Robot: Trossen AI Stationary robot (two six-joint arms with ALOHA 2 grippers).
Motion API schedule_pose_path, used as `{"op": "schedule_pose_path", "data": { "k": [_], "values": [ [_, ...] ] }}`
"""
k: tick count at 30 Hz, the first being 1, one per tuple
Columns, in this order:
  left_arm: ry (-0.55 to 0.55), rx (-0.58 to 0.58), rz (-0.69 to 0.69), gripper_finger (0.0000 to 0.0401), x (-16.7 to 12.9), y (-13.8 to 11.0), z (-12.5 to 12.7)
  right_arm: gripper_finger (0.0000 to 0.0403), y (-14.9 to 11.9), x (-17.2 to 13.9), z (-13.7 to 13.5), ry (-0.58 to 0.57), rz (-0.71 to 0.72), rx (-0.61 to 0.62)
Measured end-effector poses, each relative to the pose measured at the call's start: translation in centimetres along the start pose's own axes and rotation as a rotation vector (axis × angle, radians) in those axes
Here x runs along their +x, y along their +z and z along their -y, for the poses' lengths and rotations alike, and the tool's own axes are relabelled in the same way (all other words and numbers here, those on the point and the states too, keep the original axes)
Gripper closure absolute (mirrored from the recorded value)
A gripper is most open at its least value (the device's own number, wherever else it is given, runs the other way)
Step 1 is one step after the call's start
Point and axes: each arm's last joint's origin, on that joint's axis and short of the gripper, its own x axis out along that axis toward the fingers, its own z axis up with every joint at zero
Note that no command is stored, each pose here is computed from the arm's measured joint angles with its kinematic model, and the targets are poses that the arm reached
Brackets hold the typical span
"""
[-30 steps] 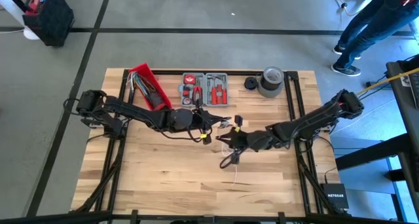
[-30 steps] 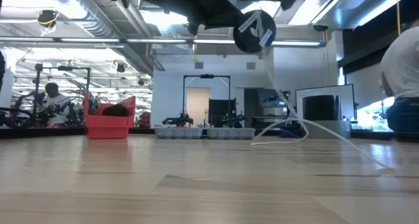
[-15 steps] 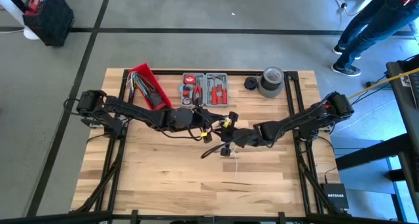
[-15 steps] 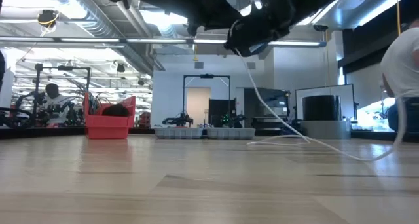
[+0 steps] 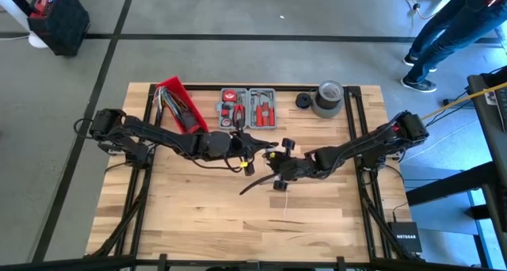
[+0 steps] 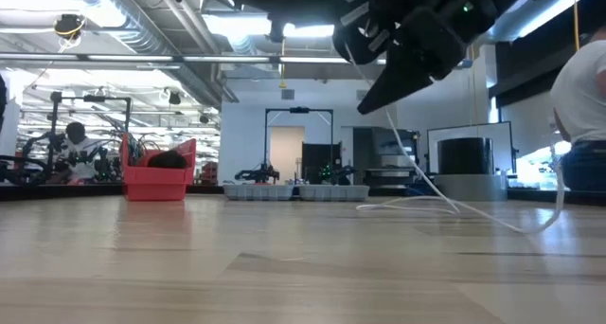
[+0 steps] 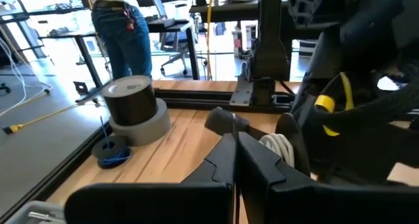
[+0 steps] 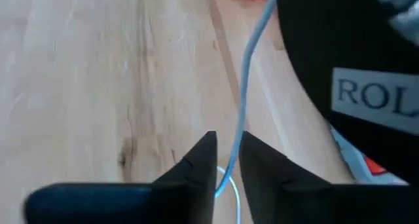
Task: Coil cords
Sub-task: Coil the white wire into the spool
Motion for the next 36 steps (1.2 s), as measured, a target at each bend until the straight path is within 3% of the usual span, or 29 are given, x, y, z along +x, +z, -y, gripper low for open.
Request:
{"op": "schedule_pose_path", "data": {
  "k": [7,13,24,36],
  "values": [
    [0.002,0.017,-0.017,0.0401,0.0,-0.2,0.0,0.0271,1.3,-3.4,0.7,0.076,-0.095,0.006],
    [-0.001,0.019,-0.013,0.0401,0.0,-0.2,0.1,0.0254,0.6,-5.6,0.6,0.046,-0.136,-0.028],
    [0.0,0.019,-0.014,0.0401,0.0,-0.2,0.1,0.0253,-3.6,-2.5,-1.6,0.088,0.011,-0.001],
    [0.001,0.03,-0.011,0.0401,0.0,-0.2,0.1,0.0262,-3.9,-1.1,-2.4,0.106,0.084,0.031]
  ]
}}
